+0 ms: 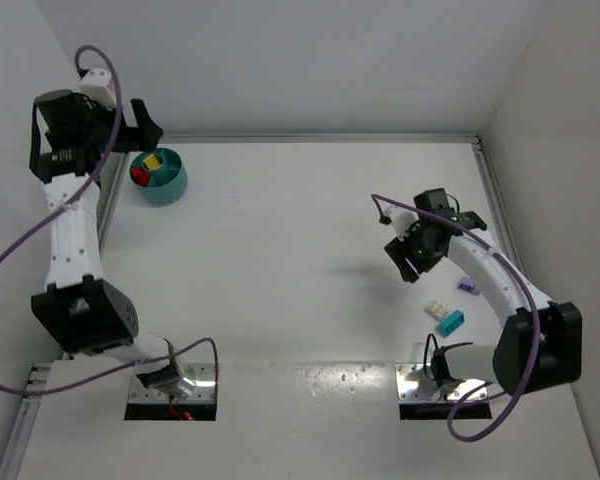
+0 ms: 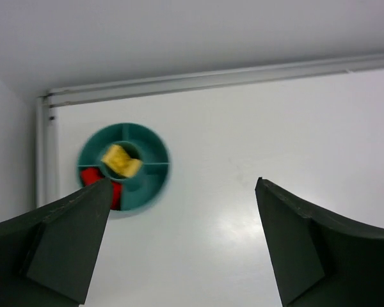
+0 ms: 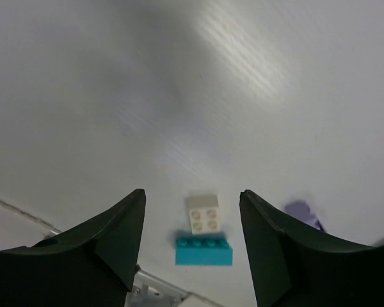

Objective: Sort the legos into containers by color

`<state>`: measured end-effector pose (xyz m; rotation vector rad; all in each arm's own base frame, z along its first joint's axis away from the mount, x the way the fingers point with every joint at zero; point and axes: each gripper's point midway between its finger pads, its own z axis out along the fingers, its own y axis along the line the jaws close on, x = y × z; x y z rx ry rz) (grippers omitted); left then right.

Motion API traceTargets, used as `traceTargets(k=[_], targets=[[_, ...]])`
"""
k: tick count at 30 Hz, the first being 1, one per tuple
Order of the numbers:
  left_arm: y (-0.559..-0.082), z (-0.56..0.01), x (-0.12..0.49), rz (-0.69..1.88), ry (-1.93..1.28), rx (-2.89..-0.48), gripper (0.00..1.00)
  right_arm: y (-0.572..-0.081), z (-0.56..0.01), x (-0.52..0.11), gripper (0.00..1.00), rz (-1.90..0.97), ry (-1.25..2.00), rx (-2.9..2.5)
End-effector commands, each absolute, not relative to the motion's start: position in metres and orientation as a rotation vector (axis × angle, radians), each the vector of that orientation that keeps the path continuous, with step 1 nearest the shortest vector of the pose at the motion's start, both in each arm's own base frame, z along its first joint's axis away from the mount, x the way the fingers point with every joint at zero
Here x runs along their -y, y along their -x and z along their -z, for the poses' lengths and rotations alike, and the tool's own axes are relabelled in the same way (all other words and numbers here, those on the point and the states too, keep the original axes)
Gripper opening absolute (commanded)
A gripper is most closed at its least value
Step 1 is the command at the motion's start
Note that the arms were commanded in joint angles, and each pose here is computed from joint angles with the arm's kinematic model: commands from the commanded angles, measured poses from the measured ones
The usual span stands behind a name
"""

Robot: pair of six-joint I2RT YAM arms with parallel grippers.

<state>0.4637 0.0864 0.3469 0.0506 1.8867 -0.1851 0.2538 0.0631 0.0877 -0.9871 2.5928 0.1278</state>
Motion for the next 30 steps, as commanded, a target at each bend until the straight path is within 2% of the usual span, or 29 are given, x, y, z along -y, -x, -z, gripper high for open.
traceTargets(k=[1,9,12,17,25,30], targets=[[-0.427,-0.308,-0.049,0.228,-0.168,-1.985,1.00,-0.225,-0.087,-0.016,0.60,0.065,0.976,-2.641],[-0.366,-0.285,0.031,0.458,-0.396,-1.970,1.00,-0.210,-0.103,0.058,0.64,0.278,0.869,-2.707],[-0.346,-0.283,0.057,0.587,-0.567,-1.927,1.00,-0.234,-0.122,0.089,0.67,0.274,0.867,-2.727],[-0.344,-0.273,0.070,0.603,-0.658,-1.912,1.00,-0.252,-0.115,0.137,0.68,0.212,0.876,-2.866],[-0.347,-0.240,0.076,0.669,-0.631,-1.963,1.00,-0.244,-0.096,0.130,0.72,-0.073,0.777,-3.043],[-0.351,-0.224,0.082,0.722,-0.654,-1.968,1.00,-0.231,-0.079,0.113,0.72,-0.115,1.003,-2.957]])
